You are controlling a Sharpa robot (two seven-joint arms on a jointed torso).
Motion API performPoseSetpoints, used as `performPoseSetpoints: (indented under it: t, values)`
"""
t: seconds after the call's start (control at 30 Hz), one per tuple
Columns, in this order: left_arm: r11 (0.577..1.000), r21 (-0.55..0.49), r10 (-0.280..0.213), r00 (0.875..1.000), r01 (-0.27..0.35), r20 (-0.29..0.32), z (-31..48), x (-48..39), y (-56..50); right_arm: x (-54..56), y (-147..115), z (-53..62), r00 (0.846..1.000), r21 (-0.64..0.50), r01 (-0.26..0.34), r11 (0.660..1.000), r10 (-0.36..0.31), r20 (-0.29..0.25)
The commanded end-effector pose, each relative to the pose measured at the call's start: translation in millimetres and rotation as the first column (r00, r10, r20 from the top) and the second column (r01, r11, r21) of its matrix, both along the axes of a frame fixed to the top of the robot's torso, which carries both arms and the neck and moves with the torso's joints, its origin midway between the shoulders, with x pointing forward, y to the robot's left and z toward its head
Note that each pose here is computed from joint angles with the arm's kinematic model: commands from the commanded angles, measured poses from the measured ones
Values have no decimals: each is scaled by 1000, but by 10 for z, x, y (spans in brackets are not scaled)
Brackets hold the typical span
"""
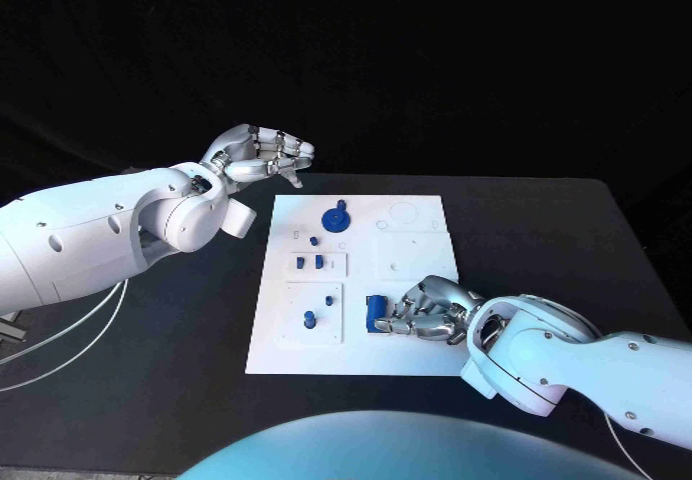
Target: Assemble the parts on the task board
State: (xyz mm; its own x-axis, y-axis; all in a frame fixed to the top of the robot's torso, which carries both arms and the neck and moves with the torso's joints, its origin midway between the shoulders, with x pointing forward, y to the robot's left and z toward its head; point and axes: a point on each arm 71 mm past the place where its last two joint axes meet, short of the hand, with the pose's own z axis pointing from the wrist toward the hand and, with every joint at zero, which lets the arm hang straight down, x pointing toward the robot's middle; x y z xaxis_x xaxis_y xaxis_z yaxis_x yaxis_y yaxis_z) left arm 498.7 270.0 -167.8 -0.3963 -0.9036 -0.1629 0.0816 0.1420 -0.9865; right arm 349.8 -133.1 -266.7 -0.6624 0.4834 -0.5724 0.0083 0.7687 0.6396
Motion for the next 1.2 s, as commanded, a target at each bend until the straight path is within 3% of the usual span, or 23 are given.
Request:
performPoseSetpoints:
  t: [0.03, 1.2]
  values:
    - [1000, -9, -13, 1000, 13, 0, 8, -4, -17, -17, 30, 4, 998, -25, -57, 998, 57, 23]
    - [1000, -7, -10, 1000, 10, -2, 9, -9, -1, 75, -15, -26, 998, -64, 12, 998, -8, 59]
